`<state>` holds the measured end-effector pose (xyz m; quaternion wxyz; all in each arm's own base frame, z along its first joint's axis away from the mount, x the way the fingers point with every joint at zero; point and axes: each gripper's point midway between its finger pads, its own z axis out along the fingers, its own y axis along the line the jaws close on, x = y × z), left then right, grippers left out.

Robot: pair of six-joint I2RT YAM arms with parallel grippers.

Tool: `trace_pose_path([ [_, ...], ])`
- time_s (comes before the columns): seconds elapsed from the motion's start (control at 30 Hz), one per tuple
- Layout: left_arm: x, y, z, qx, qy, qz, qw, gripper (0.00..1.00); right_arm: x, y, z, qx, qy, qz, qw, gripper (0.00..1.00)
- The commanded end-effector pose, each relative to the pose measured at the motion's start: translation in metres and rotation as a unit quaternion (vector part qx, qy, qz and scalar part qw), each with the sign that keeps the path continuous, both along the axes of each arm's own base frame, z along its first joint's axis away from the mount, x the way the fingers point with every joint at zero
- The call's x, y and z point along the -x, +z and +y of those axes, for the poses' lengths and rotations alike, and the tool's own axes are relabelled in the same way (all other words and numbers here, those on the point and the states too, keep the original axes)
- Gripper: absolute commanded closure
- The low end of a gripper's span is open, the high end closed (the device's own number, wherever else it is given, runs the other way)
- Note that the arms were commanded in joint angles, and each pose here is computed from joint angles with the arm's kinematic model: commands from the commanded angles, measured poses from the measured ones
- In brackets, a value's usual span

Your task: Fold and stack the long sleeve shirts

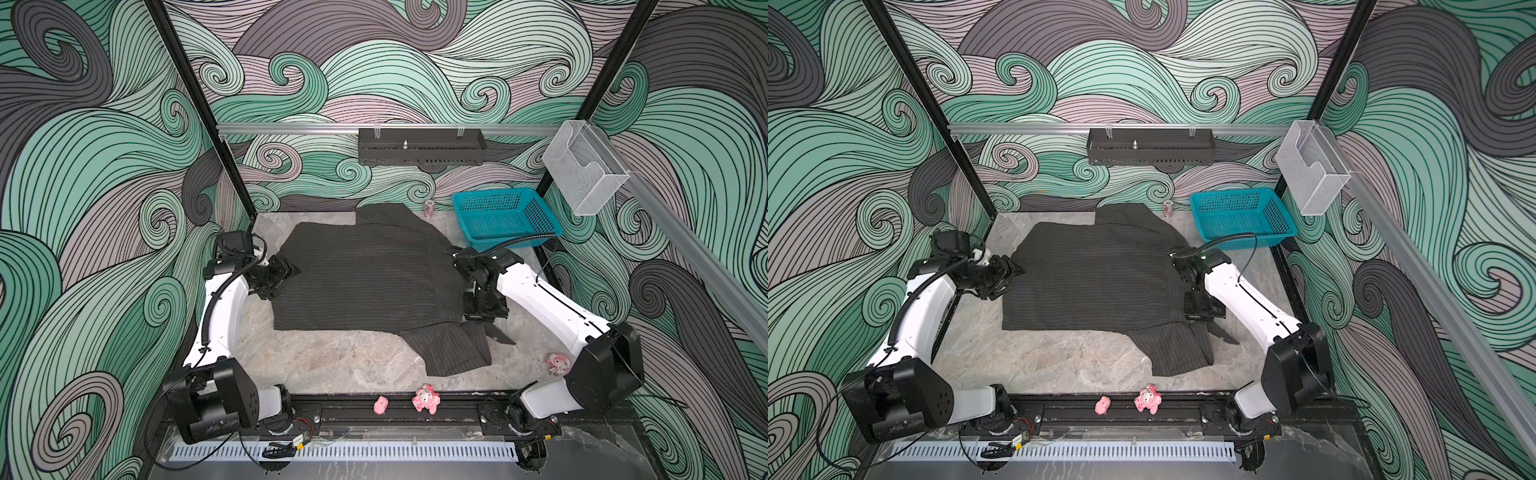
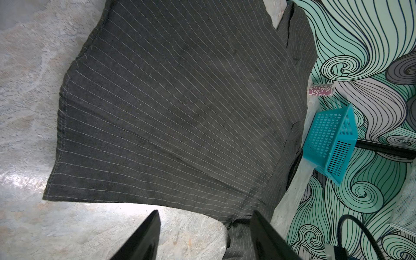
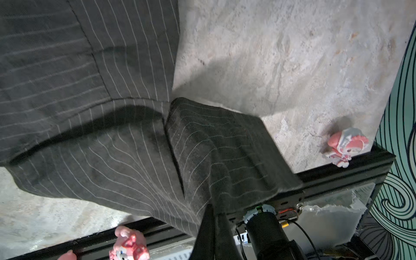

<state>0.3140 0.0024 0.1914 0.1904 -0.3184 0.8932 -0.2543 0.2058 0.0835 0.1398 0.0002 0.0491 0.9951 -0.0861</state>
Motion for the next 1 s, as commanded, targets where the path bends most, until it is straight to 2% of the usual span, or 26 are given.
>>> trace_pose_path([
  [0.0, 0.0, -0.007, 0.001, 0.005, -0.006, 0.005, 1.0, 0.34, 0.018, 0.028, -0.004, 0.007, -0.001, -0.019, 1.0, 1.0],
  [0.17, 0.0, -0.007, 0.001, 0.011, -0.005, 0.003, 1.0, 0.34, 0.008, 0.067, 0.02, 0.0, 0.026, -0.074, 0.997, 1.0],
  [0.33, 0.001, -0.004, 0.0, 0.014, -0.003, -0.001, 1.0, 0.34, -0.011, 0.076, 0.071, -0.041, 0.059, -0.093, 0.993, 1.0],
  [0.47, 0.002, -0.003, 0.001, 0.015, -0.002, -0.001, 1.0, 0.34, -0.019, 0.062, 0.128, -0.086, 0.096, -0.076, 0.989, 1.0],
  [0.6, 0.004, -0.002, 0.003, 0.014, 0.0, 0.0, 1.0, 0.34, -0.013, 0.033, 0.178, -0.11, 0.134, -0.039, 0.984, 1.0],
  [0.87, 0.008, -0.004, 0.009, 0.012, 0.007, 0.003, 1.0, 0.34, 0.022, 0.001, 0.229, -0.137, 0.183, 0.003, 0.973, 0.98],
  [0.9, 0.009, -0.005, 0.01, 0.012, 0.008, 0.004, 1.0, 0.34, 0.027, -0.001, 0.233, -0.142, 0.189, 0.008, 0.972, 0.96],
  [0.97, 0.009, -0.006, 0.01, 0.013, 0.01, 0.005, 1.0, 0.34, 0.037, -0.004, 0.236, -0.143, 0.201, 0.016, 0.969, 0.78],
])
